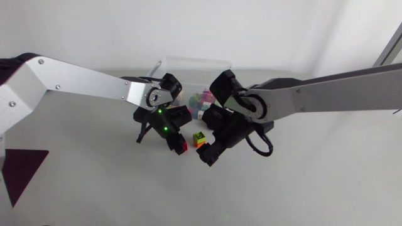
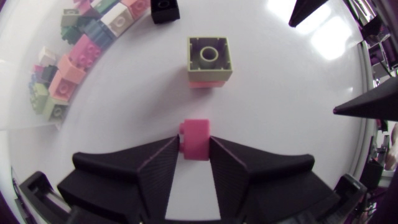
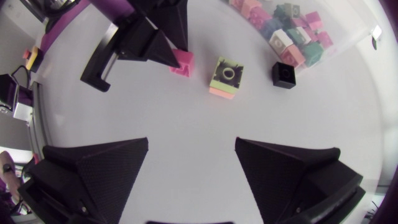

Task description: Place the duplo bricks in the container

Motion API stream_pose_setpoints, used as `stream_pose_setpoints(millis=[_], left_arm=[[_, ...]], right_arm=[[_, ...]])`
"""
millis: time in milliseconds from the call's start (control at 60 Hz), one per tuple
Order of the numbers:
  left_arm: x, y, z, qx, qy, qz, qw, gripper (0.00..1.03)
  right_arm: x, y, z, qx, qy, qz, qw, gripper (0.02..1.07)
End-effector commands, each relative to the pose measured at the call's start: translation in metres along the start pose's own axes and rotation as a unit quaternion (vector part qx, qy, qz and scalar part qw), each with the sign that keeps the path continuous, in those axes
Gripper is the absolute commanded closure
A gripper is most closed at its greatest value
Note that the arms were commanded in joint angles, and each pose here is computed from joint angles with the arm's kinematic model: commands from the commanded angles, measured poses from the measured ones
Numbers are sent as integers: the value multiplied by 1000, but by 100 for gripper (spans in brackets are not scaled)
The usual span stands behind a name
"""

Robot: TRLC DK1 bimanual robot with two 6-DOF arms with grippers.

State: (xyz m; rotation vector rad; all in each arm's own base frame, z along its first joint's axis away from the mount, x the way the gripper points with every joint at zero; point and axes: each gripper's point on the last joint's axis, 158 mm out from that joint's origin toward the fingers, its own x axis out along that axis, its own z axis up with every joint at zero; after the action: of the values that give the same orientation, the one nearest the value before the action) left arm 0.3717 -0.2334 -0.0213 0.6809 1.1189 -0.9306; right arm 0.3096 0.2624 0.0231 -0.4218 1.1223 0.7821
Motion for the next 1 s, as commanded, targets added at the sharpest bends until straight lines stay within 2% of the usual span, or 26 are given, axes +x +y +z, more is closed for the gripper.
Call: stream_pose_setpoints(millis=[0, 417, 550, 600, 717, 833, 983], left_arm=[[3, 3, 4, -1, 6, -2, 1000, 68], [25, -9, -10, 4, 43, -20, 999, 69], [28, -14, -17, 3, 58, -30, 998, 71], [27, -15, -16, 4, 58, -31, 998, 75], [23, -17, -17, 4, 61, -34, 998, 76], [8, -20, -13, 11, 42, -29, 999, 76], [-35, -20, -6, 14, 5, -9, 1000, 76]], right_arm=[[6, 5, -3, -3, 13, 4, 1000, 6], [6, 6, -9, 1, 17, 5, 1000, 6], [6, 7, -9, 1, 18, 5, 1000, 6], [6, 8, -9, 1, 18, 6, 1000, 6], [7, 7, -8, 2, 16, 5, 1000, 6], [7, 8, -5, 5, 13, 5, 1000, 6], [7, 6, 9, 18, 6, 4, 1000, 6]])
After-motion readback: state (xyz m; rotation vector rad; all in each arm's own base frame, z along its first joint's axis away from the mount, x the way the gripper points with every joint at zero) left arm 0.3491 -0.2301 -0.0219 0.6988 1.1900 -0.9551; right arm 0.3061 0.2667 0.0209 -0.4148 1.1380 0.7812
